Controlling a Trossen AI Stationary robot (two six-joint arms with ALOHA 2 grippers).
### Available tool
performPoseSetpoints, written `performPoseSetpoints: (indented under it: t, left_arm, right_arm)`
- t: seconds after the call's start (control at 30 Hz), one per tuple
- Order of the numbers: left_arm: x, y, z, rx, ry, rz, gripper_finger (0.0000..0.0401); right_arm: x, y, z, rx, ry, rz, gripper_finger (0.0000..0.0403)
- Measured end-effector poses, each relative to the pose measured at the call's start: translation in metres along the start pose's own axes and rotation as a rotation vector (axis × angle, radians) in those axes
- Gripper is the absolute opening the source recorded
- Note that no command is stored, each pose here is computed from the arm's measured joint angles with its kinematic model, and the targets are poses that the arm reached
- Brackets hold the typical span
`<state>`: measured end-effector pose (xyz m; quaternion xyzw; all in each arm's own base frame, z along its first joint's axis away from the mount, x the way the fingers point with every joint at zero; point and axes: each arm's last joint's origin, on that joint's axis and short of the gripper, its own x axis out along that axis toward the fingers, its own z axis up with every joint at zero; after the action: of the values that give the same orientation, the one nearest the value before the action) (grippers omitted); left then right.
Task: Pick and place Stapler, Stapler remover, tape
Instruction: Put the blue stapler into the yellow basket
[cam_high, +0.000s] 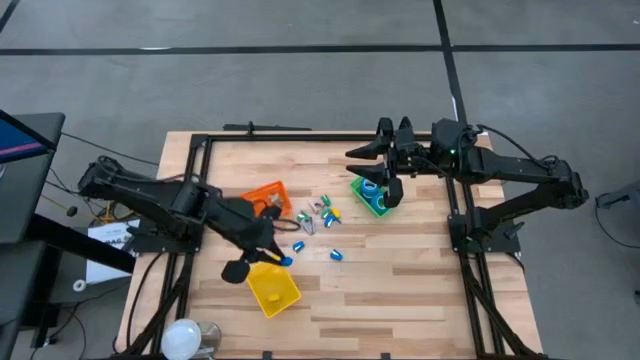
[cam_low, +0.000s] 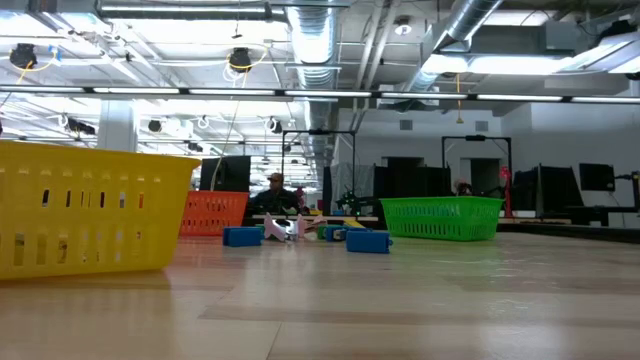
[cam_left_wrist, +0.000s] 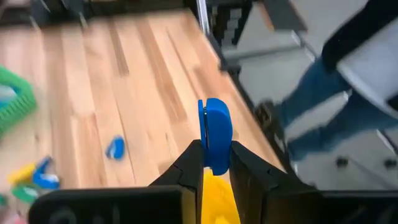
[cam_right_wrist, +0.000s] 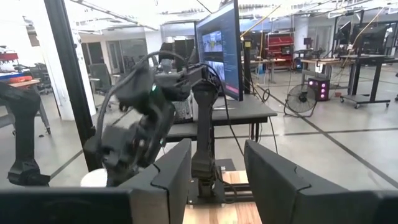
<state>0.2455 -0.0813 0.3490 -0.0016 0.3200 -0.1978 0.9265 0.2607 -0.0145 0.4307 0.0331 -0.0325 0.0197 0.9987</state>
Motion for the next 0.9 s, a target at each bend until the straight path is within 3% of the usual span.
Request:
performPoseSetpoints:
  t: [0.9]
  left_arm:
    - [0.111,0.007,-0.055,-0.059,0.555,-0.029,0.0048]
  right_arm:
    - [0.0,0.0,-0.008,0.017,0.083,-0.004,0.0123]
